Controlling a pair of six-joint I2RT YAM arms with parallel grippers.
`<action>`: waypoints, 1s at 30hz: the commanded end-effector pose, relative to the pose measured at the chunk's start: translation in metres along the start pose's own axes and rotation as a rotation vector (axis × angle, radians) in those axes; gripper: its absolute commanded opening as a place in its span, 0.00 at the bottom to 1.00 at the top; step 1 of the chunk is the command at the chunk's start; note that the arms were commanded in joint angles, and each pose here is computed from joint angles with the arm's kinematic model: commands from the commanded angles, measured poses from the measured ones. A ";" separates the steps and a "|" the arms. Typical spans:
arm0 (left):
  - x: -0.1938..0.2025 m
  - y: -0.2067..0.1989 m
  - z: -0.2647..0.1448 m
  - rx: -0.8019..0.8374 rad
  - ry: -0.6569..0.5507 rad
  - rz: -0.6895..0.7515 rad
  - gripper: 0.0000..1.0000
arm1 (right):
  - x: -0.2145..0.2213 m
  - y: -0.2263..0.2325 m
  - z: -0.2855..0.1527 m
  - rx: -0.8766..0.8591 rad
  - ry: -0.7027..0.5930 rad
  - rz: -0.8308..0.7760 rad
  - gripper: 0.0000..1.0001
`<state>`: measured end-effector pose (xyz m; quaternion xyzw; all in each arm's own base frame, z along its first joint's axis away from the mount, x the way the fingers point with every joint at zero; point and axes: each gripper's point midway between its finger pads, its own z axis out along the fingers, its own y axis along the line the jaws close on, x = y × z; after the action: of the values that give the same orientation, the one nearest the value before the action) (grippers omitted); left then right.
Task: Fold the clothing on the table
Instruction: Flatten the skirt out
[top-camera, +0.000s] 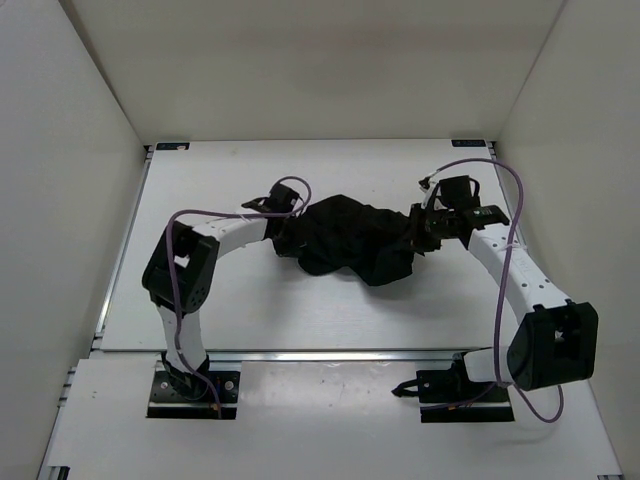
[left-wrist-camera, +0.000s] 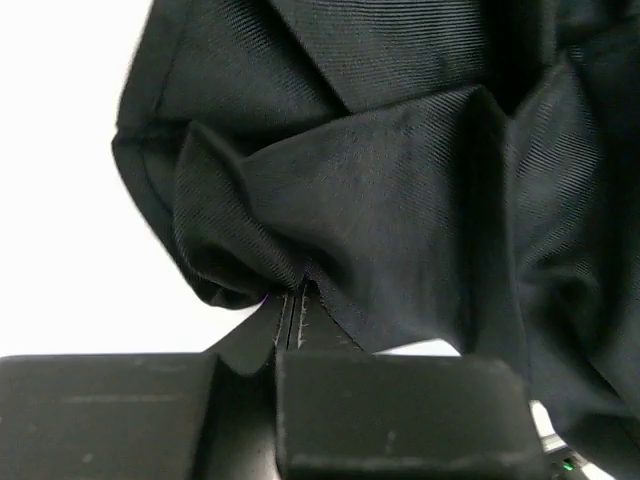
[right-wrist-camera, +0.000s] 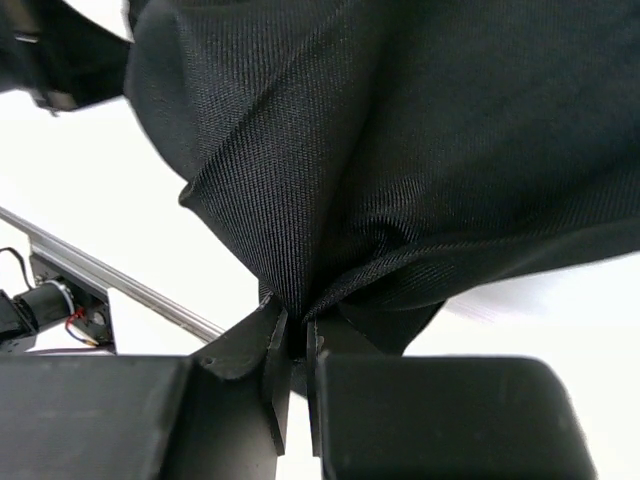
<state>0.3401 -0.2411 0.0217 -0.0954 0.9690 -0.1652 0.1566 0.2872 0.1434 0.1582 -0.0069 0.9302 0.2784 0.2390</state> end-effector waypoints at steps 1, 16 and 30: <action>-0.051 -0.026 -0.062 0.119 -0.153 -0.035 0.00 | -0.024 0.002 -0.023 0.004 -0.068 -0.066 0.01; -0.138 0.037 -0.285 0.283 -0.622 -0.210 0.00 | -0.063 0.027 -0.105 0.068 -0.240 -0.197 0.00; -0.204 0.045 -0.139 0.202 -0.286 -0.214 0.59 | -0.115 -0.054 0.037 0.341 0.063 -0.103 0.70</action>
<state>0.4847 -0.1023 0.1261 -0.2442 0.9092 -0.2334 0.2436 0.4181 0.1159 0.1312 -0.0297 0.9682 0.1621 0.1882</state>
